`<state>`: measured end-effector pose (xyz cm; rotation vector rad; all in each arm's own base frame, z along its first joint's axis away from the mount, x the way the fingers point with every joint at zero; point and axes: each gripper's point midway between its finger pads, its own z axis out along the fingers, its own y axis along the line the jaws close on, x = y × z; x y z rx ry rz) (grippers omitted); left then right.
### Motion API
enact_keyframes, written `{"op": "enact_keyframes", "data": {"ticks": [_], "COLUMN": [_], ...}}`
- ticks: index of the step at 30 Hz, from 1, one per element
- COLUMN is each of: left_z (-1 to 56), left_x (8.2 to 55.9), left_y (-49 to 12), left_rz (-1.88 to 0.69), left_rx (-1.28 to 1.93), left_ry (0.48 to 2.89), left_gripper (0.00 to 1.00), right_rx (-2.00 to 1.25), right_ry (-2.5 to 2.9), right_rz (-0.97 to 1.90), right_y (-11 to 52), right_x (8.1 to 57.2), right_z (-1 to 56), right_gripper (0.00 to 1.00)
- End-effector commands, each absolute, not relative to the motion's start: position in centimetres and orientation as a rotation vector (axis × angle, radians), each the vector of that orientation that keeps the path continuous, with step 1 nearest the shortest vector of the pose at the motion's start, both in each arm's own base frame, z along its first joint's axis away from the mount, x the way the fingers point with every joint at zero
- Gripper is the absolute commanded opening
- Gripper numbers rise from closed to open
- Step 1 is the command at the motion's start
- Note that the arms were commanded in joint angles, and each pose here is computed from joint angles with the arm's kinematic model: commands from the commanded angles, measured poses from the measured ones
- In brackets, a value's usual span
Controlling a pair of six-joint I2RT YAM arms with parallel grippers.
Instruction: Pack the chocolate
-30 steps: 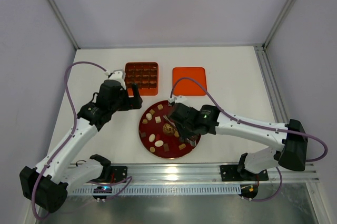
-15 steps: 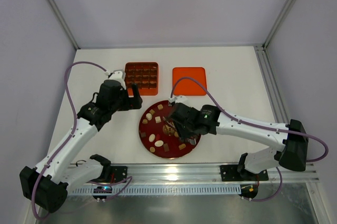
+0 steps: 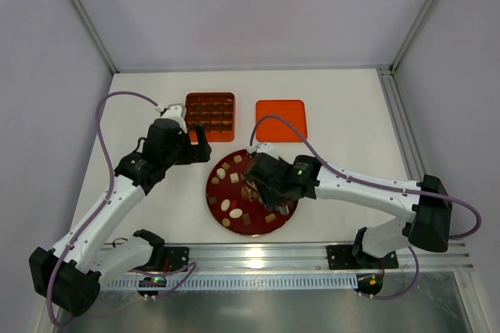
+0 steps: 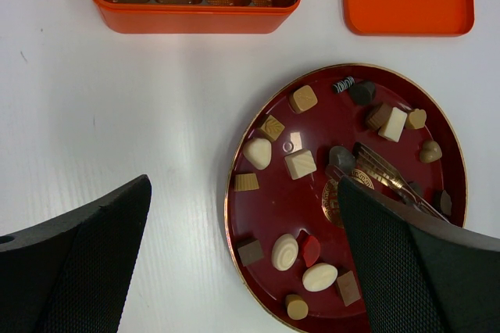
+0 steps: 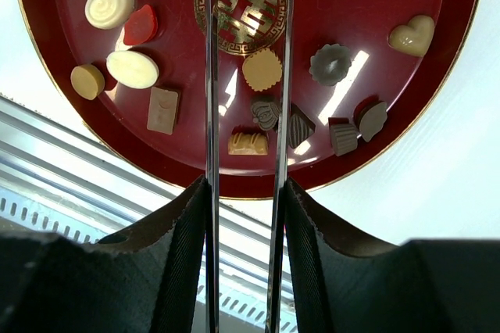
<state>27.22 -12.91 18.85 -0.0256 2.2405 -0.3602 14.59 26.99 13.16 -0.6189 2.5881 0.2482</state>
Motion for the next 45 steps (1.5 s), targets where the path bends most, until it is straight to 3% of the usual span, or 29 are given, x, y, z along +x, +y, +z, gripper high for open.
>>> {"op": "enact_keyframes", "data": {"ticks": [1,17,29,38,45], "left_z": [20.5,20.8,21.1,25.2,30.2], "left_x": [27.7,27.6,27.6,28.1,27.9], "left_y": [-12.8,-12.7,-12.8,-12.3,-10.6], "left_rz": [-0.365,-0.365,-0.368,-0.357,-0.305], "left_rx": [-0.027,-0.028,-0.024,-0.044,-0.117], "left_ry": [2.196,2.186,2.179,2.109,2.024], "left_gripper": [1.00,1.00,1.00,1.00,1.00], "right_rx": [-0.618,-0.628,-0.614,-0.555,-0.494], "right_ry": [2.529,2.518,2.483,2.344,2.145], "right_rz": [0.290,0.251,0.249,0.289,0.428], "right_y": [28.6,28.7,28.1,29.5,35.0], "right_x": [15.6,16.3,16.7,22.4,31.8], "right_z": [14.7,14.5,16.6,22.0,26.4], "right_gripper": [0.44,0.42,0.32,0.31,0.31]}}
